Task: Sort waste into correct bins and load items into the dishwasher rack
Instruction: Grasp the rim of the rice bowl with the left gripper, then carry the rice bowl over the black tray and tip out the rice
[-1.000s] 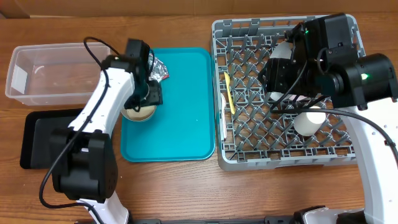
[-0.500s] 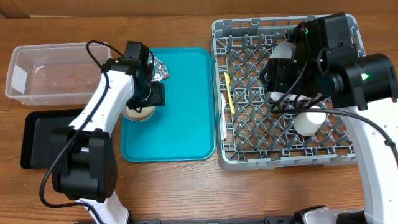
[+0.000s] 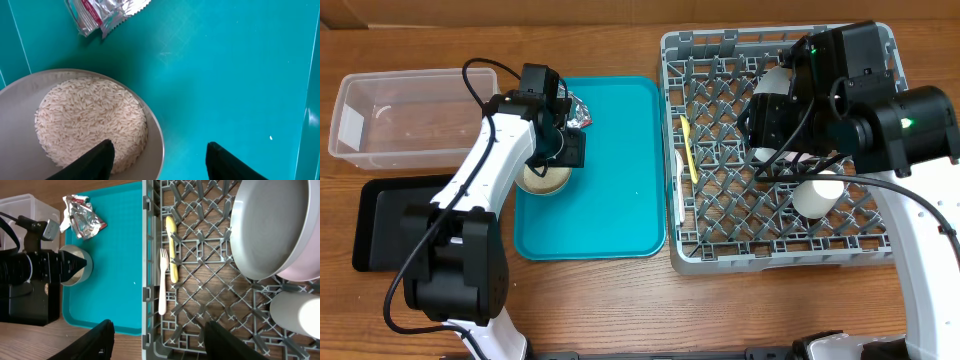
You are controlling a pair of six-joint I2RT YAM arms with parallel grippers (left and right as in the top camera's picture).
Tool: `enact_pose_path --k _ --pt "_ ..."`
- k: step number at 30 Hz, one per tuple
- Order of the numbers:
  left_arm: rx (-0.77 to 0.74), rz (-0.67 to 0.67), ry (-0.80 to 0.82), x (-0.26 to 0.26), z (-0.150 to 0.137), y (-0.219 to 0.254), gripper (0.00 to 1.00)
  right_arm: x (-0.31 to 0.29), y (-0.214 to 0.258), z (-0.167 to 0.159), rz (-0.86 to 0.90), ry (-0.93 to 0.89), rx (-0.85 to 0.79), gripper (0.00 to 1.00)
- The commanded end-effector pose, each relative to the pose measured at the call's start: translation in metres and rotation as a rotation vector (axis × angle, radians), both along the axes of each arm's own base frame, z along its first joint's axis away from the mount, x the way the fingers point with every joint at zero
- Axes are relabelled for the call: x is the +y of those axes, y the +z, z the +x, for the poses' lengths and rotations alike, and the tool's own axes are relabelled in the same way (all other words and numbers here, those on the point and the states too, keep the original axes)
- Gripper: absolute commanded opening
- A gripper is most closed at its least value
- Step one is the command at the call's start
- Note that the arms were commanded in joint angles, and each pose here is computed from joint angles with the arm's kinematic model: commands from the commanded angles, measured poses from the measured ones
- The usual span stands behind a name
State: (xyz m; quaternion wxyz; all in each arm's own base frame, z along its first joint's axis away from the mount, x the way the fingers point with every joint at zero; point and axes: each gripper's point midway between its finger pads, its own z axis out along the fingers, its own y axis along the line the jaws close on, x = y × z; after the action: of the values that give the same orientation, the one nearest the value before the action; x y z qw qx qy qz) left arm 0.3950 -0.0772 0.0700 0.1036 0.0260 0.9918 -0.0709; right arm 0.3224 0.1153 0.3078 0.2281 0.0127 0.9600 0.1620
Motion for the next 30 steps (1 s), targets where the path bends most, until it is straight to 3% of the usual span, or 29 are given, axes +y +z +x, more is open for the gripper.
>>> enact_pose_path --k 1,12,17,30 --pt "0.048 0.021 0.006 0.005 -0.01 -0.005 0.62 -0.001 0.001 0.0 -0.008 -0.003 -0.006 0.61" --pt "0.179 0.177 0.012 0.034 -0.044 -0.009 0.68 -0.002 -0.001 -0.004 -0.011 -0.003 0.01 0.61" --pt "0.217 0.126 0.312 0.041 -0.048 -0.009 0.56 -0.002 -0.001 -0.005 -0.013 -0.003 0.014 0.61" --pt "0.317 0.08 0.695 0.067 -0.064 -0.007 0.69 -0.003 -0.003 -0.007 -0.016 -0.003 0.026 0.61"
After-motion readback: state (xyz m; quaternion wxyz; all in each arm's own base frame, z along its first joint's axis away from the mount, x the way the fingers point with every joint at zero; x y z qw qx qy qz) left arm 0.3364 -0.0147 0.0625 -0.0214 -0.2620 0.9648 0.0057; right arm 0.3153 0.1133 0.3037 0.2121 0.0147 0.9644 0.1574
